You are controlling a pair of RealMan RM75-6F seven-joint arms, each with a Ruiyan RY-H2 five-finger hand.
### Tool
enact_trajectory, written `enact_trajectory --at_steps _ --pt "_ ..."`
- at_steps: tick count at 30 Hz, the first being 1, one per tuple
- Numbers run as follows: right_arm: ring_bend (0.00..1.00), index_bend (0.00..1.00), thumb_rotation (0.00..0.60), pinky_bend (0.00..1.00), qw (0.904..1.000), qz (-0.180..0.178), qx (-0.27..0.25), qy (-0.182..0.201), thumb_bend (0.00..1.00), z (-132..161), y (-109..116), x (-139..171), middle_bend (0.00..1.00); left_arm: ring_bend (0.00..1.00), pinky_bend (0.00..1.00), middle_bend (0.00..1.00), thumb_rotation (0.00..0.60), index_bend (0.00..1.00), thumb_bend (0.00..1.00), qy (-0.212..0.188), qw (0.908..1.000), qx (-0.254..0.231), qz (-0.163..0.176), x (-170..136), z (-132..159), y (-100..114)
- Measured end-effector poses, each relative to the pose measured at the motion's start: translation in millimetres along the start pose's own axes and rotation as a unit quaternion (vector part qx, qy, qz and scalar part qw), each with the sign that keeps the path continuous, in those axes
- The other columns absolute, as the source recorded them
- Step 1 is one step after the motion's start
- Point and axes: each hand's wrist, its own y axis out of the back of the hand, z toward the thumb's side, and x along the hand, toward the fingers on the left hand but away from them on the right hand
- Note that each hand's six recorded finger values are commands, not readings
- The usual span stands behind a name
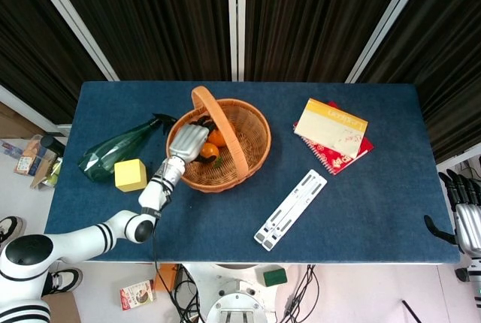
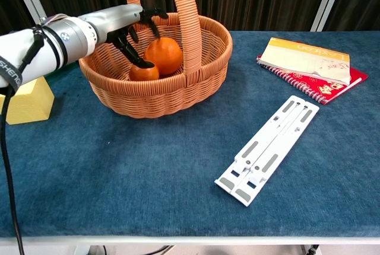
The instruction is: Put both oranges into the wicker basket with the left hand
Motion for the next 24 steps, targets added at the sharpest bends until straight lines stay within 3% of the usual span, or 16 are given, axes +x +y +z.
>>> enact_trajectory --at_steps 8,13,17,24 --pt "0.00 0.00 0.600 0.00 1.0000 -0.004 0.000 0.001 0.31 0 2 2 0.00 0.06 0.25 0.06 0.600 0.08 0.15 -0.016 0.9998 0.007 0.003 -17 7 11" --pt "0.00 0.00 0.600 0.00 1.0000 -0.004 0.001 0.002 0.31 1 1 2 0.00 0.08 0.26 0.10 0.600 0.16 0.17 -0.026 0.9995 0.019 0.005 -50 9 25" --pt "0.00 0.00 0.600 0.00 1.0000 -0.004 0.002 0.002 0.32 2 0 2 0.00 0.08 0.27 0.12 0.600 0.17 0.17 -0.016 0.9993 0.035 0.004 -95 1 37" --pt "0.00 0.00 0.600 0.00 1.0000 -0.003 0.006 0.007 0.31 6 -2 3 0.00 0.08 0.26 0.13 0.600 0.20 0.17 0.058 0.9935 0.087 0.044 -209 -47 52"
